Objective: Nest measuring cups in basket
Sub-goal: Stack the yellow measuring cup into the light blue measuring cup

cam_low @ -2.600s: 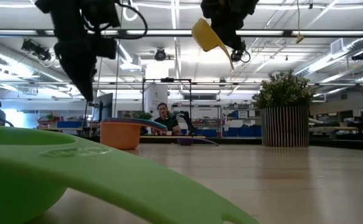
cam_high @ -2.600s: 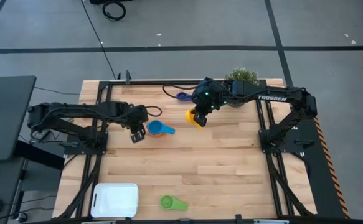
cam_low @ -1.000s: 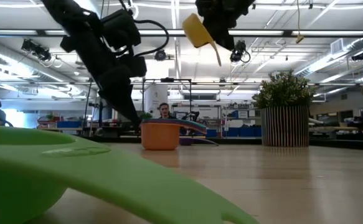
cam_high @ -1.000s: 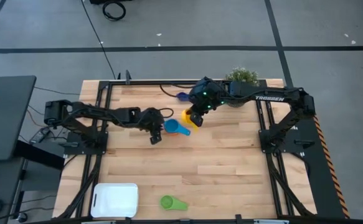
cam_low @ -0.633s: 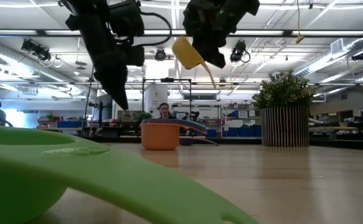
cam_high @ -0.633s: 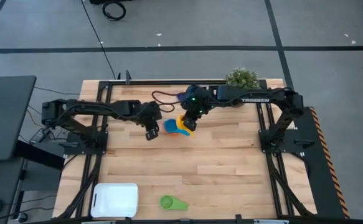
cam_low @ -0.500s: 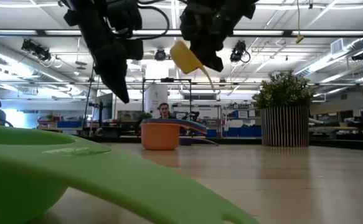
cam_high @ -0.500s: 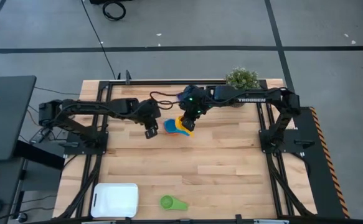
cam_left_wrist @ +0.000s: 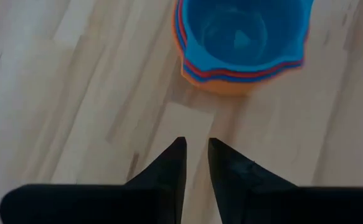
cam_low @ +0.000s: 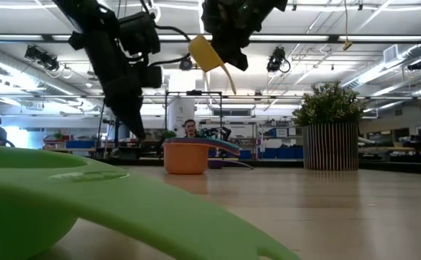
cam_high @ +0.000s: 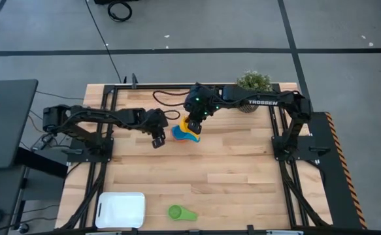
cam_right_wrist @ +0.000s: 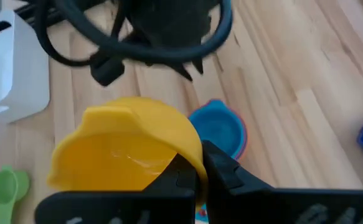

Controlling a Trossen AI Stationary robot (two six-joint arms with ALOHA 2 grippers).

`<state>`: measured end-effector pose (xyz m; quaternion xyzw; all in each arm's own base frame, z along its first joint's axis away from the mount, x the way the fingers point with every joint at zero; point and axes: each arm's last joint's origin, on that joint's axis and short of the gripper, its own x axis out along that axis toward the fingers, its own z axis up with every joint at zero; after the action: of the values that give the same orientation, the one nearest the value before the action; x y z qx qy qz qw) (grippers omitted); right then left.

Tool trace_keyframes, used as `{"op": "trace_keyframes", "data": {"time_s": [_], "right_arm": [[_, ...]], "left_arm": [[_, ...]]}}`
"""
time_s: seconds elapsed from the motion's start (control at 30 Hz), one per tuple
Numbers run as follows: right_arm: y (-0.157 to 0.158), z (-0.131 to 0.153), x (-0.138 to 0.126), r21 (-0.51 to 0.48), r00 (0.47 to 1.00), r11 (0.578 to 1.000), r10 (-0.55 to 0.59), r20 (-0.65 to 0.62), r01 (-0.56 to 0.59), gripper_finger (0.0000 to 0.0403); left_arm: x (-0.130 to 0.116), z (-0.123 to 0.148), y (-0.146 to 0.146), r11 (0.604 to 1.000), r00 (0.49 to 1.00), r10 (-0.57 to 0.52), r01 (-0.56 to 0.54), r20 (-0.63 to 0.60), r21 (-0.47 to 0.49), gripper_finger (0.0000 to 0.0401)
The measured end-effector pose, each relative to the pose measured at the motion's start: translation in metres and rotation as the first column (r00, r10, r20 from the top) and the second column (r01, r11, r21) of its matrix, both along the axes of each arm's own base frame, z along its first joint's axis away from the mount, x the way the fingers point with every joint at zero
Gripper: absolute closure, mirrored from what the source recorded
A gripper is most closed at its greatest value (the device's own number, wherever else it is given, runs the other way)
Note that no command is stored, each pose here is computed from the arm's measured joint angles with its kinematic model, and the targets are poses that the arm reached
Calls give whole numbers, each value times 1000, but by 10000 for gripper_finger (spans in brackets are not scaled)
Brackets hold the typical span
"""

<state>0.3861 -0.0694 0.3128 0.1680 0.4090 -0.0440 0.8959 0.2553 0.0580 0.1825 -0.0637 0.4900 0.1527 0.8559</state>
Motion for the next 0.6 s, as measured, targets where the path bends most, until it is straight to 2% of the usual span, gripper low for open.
{"op": "trace_keyframes", "data": {"time_s": [0.13,0.23,0.37,0.47,0.6], "right_arm": [[1,-1,-2,6,1000,1000,-1,-23,1,393],[3,-2,-3,10,999,1000,4,-41,-4,393],[6,-2,-2,13,999,1000,10,-43,-9,393],[8,-3,-2,14,999,1000,15,-45,-15,393],[9,-3,-3,30,998,999,28,-47,-26,393]], "left_arm": [[4,-2,7,989,995,11,-25,96,143,326],[9,2,20,978,983,13,-50,181,202,326],[13,3,37,986,963,11,-56,269,160,326],[15,1,48,996,961,4,-29,275,87,326],[28,4,56,996,961,-39,16,273,88,326]]}}
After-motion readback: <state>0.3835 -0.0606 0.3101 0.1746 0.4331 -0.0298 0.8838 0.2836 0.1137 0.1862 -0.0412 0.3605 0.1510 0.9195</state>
